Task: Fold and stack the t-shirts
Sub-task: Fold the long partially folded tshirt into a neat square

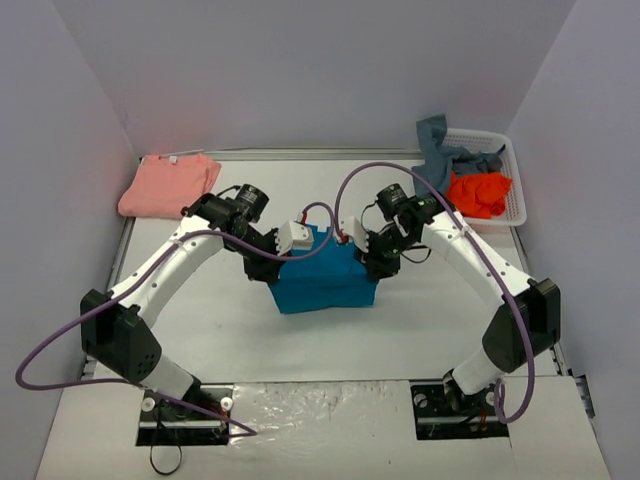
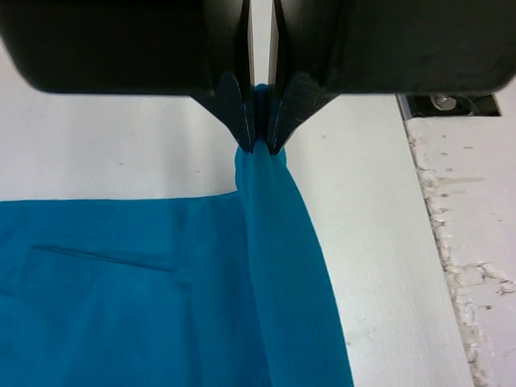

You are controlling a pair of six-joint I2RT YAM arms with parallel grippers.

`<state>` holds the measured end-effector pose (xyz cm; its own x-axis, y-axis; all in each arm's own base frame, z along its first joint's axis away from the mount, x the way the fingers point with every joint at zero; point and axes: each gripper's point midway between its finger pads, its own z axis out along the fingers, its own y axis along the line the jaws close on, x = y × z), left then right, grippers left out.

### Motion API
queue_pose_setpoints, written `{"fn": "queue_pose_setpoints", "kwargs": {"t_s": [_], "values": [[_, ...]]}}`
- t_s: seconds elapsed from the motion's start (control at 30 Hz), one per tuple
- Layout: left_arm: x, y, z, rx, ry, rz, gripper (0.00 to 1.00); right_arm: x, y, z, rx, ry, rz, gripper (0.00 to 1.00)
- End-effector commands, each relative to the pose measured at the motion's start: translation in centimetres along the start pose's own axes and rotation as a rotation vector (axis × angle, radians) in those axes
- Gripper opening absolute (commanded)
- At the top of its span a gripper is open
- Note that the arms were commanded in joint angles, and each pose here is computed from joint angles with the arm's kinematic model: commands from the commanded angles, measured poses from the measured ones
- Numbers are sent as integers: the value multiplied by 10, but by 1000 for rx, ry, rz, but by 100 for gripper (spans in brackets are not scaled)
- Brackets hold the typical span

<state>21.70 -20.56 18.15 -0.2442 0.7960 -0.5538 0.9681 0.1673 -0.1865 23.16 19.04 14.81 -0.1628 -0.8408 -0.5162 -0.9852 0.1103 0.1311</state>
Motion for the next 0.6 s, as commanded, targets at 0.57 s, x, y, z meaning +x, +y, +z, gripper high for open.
{"fn": "queue_pose_setpoints", "kwargs": {"t_s": [0.57], "values": [[-26, 102, -27, -312, 20, 21, 2, -14, -116, -8, 131, 3, 4, 0]]}}
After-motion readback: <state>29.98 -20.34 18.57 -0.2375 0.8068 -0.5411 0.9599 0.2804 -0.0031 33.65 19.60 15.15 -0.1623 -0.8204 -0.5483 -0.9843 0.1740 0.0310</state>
